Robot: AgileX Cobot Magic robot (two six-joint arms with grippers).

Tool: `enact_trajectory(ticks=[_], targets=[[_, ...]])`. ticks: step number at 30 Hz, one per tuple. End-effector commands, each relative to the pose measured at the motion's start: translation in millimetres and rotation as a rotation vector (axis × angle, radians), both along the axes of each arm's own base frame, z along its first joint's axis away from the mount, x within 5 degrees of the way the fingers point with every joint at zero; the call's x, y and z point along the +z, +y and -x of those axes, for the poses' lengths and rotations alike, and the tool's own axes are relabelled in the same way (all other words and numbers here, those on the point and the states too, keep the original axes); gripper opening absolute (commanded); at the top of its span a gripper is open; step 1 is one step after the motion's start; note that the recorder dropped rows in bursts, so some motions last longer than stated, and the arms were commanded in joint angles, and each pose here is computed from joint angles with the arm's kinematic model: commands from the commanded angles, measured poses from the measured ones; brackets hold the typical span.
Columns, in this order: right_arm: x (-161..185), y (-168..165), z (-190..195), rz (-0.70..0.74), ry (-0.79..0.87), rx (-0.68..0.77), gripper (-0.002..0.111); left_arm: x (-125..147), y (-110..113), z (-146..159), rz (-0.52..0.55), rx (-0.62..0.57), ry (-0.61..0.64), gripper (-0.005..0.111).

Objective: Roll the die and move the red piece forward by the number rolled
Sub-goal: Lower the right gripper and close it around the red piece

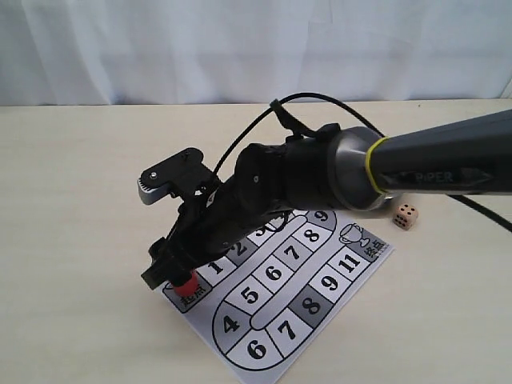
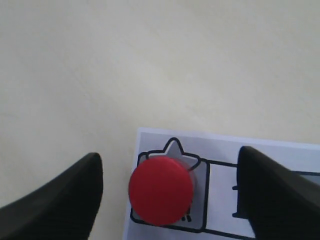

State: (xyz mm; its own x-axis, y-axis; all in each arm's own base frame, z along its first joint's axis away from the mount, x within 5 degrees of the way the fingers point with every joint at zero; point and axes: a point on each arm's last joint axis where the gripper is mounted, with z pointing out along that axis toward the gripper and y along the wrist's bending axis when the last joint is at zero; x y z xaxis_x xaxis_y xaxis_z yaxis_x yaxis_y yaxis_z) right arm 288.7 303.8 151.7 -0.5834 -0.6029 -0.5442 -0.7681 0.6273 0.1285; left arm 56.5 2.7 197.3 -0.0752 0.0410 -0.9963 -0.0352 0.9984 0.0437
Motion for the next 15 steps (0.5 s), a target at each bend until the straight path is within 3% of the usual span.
enact_trajectory(ticks=[1, 7, 13, 15], targets=[[-5.7, 7.8, 2.5, 0.007, -0.036, 0.040, 0.070, 3.0, -0.1, 0.2, 0.003, -0.001, -0.019, 0.000], [-12.3, 11.4, 4.2, 0.012, -0.037, 0.045, 0.069, 3.0, -0.1, 0.2, 0.003, -0.001, -0.019, 0.000], [-16.8, 10.8, 3.7, 0.034, -0.044, 0.062, 0.055, 2.8, -0.1, 0.2, 0.003, -0.001, -0.018, 0.000], [-16.8, 10.7, 3.7, 0.035, -0.046, 0.064, 0.056, 2.8, -0.1, 0.2, 0.003, -0.001, -0.018, 0.000]])
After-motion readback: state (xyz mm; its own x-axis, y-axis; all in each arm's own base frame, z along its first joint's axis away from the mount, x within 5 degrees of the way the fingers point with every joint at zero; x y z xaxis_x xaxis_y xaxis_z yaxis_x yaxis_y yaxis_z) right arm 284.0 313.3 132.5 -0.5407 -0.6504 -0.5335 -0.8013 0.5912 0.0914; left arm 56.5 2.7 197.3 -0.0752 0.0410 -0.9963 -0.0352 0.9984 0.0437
